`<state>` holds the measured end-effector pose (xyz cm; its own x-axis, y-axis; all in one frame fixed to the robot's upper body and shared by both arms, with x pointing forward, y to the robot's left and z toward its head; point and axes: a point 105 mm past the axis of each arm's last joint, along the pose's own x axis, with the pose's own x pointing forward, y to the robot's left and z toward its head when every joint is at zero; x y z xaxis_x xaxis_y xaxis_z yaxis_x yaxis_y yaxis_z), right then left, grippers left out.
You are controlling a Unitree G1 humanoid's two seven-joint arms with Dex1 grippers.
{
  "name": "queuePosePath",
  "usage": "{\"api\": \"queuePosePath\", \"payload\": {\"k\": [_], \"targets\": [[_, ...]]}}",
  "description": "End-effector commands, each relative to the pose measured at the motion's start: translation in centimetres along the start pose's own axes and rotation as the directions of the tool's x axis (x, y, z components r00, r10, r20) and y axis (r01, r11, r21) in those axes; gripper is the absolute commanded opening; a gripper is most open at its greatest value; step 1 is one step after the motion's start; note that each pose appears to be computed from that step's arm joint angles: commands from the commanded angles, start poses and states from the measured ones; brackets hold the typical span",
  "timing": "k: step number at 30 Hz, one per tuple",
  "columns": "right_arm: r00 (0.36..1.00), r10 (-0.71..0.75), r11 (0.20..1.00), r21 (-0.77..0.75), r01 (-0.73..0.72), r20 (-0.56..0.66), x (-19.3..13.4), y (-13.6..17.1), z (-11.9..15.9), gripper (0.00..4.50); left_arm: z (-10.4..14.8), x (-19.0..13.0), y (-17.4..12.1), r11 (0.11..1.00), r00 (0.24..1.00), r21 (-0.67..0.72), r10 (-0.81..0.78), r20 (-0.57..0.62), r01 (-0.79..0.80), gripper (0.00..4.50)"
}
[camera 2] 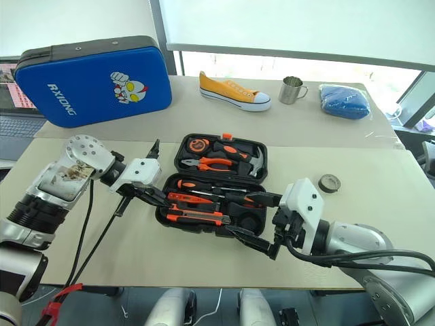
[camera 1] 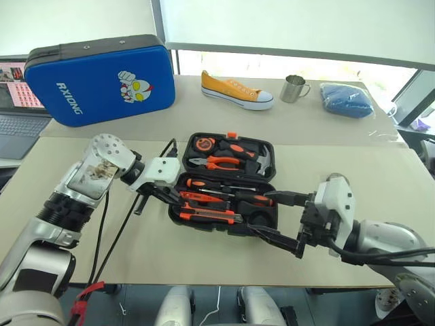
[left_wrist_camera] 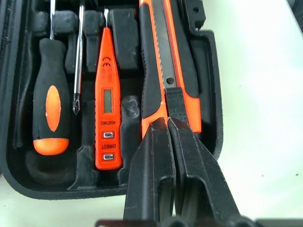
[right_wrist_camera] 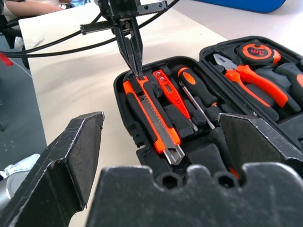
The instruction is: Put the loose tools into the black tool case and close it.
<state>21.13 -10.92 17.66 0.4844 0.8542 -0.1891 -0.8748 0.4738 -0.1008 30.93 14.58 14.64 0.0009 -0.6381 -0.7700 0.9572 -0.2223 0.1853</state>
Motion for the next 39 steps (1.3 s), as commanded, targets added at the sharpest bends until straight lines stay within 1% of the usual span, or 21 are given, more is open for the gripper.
{"api": "queuePosePath", "payload": {"k": [1, 4, 7, 11, 13, 17, 19, 23, 26, 29, 32, 37, 39], "targets": [[1.0, -0.009, 0.999, -0.034, 0.01, 0.027, -0.4, -0.2, 0.7, 4.5, -0.2, -0.6, -0.2, 1.0, 1.0, 0.022, -0.006, -0.03, 0.007, 0.11], [0.999, -0.012, 0.999, -0.032, 0.013, 0.03, -0.4, -0.2, 0.6, 4.5, -0.4, -1.0, -0.4, 0.999, 0.998, 0.028, -0.016, -0.055, 0.018, 0.11], [0.999, -0.012, 1.0, -0.026, 0.013, 0.039, -0.3, -0.2, 0.6, 4.5, -0.7, -0.7, -0.2, 0.999, 0.997, 0.045, -0.013, -0.071, 0.016, 0.11], [0.999, -0.012, 1.0, -0.026, 0.013, 0.039, -0.3, -0.1, 0.5, 4.5, -0.8, 0.8, -0.9, 0.995, 0.995, 0.079, -0.058, -0.086, 0.064, 0.11], [0.999, -0.012, 1.0, -0.025, 0.013, 0.039, -0.3, -0.2, 0.4, 4.5, -1.3, 1.7, -1.3, 0.991, 0.991, 0.106, -0.074, -0.113, 0.087, 0.11], [0.999, -0.014, 1.0, -0.025, 0.015, 0.042, -0.3, -0.2, 0.4, 4.5, -1.9, 2.4, -1.3, 0.982, 0.984, 0.164, -0.061, -0.165, 0.089, 0.11], [0.999, -0.014, 1.0, -0.023, 0.015, 0.043, -0.3, -0.1, 0.4, 4.5, -1.3, 2.2, -0.9, 0.987, 0.99, 0.143, -0.049, -0.134, 0.069, 0.11], [0.999, -0.012, 1.0, -0.022, 0.013, 0.04, -0.3, 0.1, 0.4, 4.5, 0.1, 0.6, -0.2, 0.989, 0.996, 0.138, -0.032, -0.087, 0.044, 0.11], [0.999, -0.015, 1.0, -0.023, 0.016, 0.04, -0.3, -0.1, 0.4, 4.5, 2.4, -1.7, -0.1, 0.991, 0.999, 0.13, -0.045, 0.003, 0.045, 0.11], [0.999, -0.018, 0.999, -0.025, 0.019, 0.043, -0.3, -0.3, 0.5, 4.5, 4.8, -2.5, 0.3, 0.991, 0.993, 0.125, -0.064, 0.1, 0.051, 0.11], [0.999, -0.021, 0.999, -0.027, 0.022, 0.043, -0.3, -0.4, 0.5, 4.5, 5.7, -1.4, 1.2, 0.989, 0.99, 0.135, -0.071, 0.123, 0.054, 0.11], [0.999, -0.023, 0.999, -0.03, 0.025, 0.044, -0.2, -0.4, 0.6, 4.5, 5.3, 2.6, 2.6, 0.981, 0.997, 0.191, -0.022, 0.077, 0.007, 0.11], [0.999, -0.025, 0.999, -0.032, 0.027, 0.046, -0.2, -0.4, 0.7, 4.5, 5.2, 4.0, 2.7, 0.977, 0.997, 0.212, -0.029, 0.067, 0.014, 0.11]]}}
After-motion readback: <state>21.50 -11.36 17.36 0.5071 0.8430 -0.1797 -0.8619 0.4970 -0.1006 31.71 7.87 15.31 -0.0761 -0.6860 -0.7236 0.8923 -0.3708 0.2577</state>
